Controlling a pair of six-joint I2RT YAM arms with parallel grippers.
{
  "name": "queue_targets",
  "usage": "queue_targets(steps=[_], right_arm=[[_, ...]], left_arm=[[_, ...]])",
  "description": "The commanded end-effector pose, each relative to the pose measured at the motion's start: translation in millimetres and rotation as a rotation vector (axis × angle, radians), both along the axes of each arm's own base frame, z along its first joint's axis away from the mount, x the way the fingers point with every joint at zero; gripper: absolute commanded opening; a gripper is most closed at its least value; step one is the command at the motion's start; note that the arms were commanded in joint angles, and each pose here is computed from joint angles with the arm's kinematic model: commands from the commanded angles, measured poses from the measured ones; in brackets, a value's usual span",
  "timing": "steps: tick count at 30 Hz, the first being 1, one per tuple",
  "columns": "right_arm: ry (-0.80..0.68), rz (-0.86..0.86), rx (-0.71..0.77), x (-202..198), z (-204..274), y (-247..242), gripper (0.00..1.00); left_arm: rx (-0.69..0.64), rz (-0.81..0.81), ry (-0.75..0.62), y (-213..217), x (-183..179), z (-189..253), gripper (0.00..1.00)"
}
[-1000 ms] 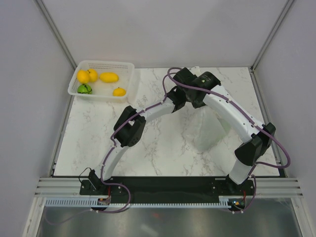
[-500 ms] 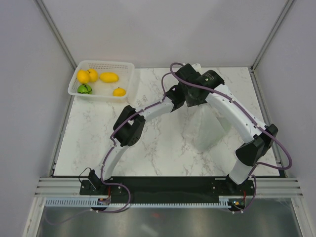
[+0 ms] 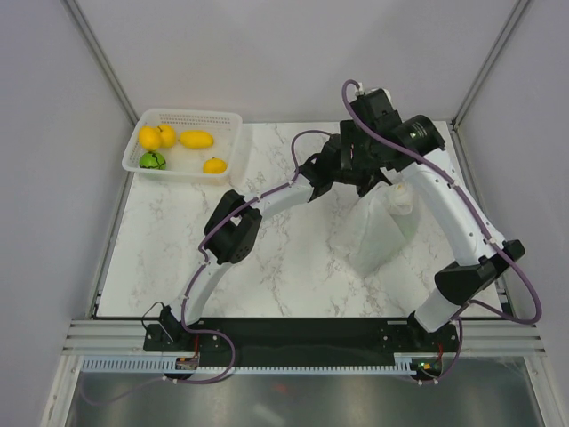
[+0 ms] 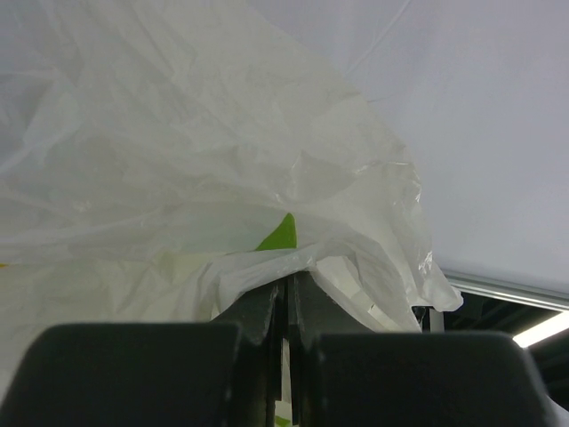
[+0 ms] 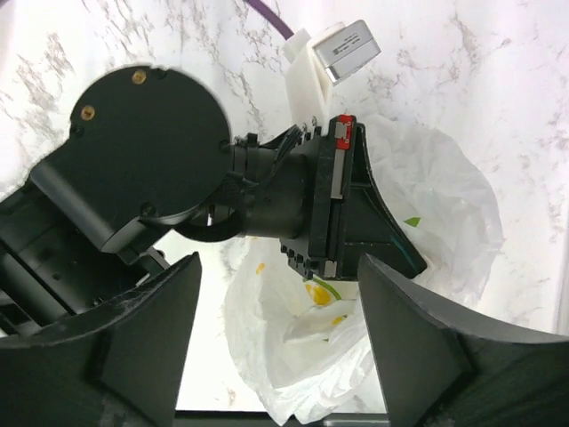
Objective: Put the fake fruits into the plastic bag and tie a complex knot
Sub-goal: Tie the plastic bag at the center of the board.
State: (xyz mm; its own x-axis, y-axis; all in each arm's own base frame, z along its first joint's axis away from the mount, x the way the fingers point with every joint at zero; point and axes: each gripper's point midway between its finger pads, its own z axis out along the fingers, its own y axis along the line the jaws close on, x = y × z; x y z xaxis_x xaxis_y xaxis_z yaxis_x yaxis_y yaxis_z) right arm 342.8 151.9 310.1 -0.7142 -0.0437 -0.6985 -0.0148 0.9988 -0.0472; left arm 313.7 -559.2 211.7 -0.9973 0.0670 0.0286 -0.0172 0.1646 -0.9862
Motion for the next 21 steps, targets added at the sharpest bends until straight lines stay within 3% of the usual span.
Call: queue_targets(steps=[1, 2, 3, 4, 12, 15, 21], right_arm=[[-0.082, -0.023, 0.112, 1.7, 30.4, -14.9, 0.76], [-0.076, -0.038, 0.14, 2.5, 31.4, -24.2, 0.67], [-0.076, -0.052, 0.155, 1.9, 32.4, -30.1, 0.66], [-0.072, -0.062, 0.175, -4.3, 32.7, -36.7, 0.58], [0.002, -0.154, 0.309, -38.5, 11.5, -83.0, 0.5], [0.008, -0.185, 0.326, -59.4, 7.0, -97.6, 0.37], [0.022, -0.253, 0.327, -83.7, -6.5, -116.2, 0.26]], left_arm=[[-0.033, -0.021, -0.02, -1.6, -4.0, 20.7, 0.02], [-0.033, -0.021, -0.02, -1.8, -3.8, 20.4, 0.02], [-0.035, -0.024, -0.022, -2.1, -5.0, 22.0, 0.02], [-0.033, -0.023, -0.02, -1.9, -3.9, 20.2, 0.02], [-0.032, -0.028, -0.015, -2.5, -4.0, 19.2, 0.02], [-0.031, -0.033, -0.013, -2.6, -4.5, 18.5, 0.02], [-0.029, -0.035, -0.013, -3.0, -5.4, 18.0, 0.02]])
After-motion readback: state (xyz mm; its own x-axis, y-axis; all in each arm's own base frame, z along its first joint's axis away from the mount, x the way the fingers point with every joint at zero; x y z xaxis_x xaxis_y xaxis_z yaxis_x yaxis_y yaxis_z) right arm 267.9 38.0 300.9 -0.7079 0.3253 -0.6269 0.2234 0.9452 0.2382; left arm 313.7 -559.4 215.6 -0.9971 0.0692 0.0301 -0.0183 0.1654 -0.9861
